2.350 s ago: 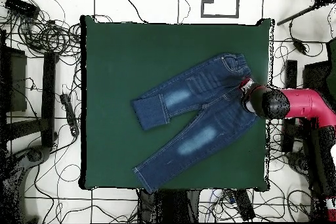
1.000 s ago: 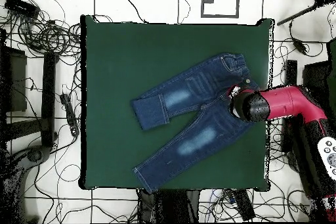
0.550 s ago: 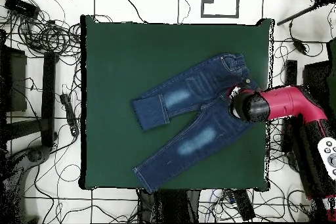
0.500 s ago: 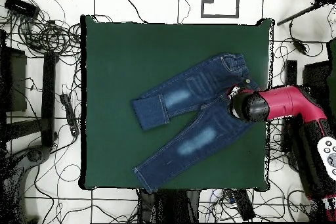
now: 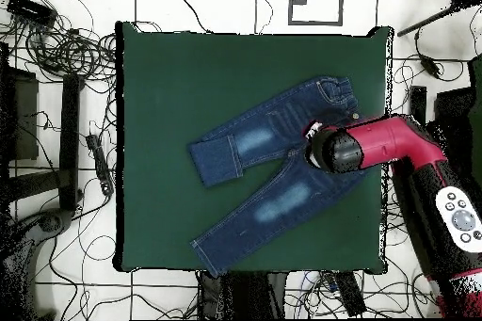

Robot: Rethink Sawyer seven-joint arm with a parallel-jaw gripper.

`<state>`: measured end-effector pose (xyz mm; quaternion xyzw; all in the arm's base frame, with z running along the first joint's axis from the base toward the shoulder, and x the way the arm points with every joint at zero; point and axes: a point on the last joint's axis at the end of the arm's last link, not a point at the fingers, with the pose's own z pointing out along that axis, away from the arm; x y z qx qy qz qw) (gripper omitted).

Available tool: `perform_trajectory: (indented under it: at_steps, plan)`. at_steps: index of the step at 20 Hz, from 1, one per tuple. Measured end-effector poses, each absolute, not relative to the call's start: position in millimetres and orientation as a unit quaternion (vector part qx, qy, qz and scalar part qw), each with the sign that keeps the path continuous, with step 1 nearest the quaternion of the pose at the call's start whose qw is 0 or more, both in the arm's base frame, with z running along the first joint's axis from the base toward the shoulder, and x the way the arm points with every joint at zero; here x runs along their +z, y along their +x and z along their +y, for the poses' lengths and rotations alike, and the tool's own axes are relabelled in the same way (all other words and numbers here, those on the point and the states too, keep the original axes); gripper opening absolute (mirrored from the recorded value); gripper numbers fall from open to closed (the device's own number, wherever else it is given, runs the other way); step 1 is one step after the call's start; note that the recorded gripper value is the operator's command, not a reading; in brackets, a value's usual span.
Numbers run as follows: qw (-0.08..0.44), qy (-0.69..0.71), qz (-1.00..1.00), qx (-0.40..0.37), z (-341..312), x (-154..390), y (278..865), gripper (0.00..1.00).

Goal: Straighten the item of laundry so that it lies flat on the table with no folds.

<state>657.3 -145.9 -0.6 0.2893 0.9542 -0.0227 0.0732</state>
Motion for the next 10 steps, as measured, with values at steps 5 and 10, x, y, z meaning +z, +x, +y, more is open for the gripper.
perform_trajectory:
  at_steps: [5, 10]
  plan:
    - [0.066, 0.303, 0.951, -0.013, -110.3, 5.2, 656.9, 1.00]
    - [0.066, 0.307, 0.949, -0.010, -81.5, 5.7, 660.1, 1.00]
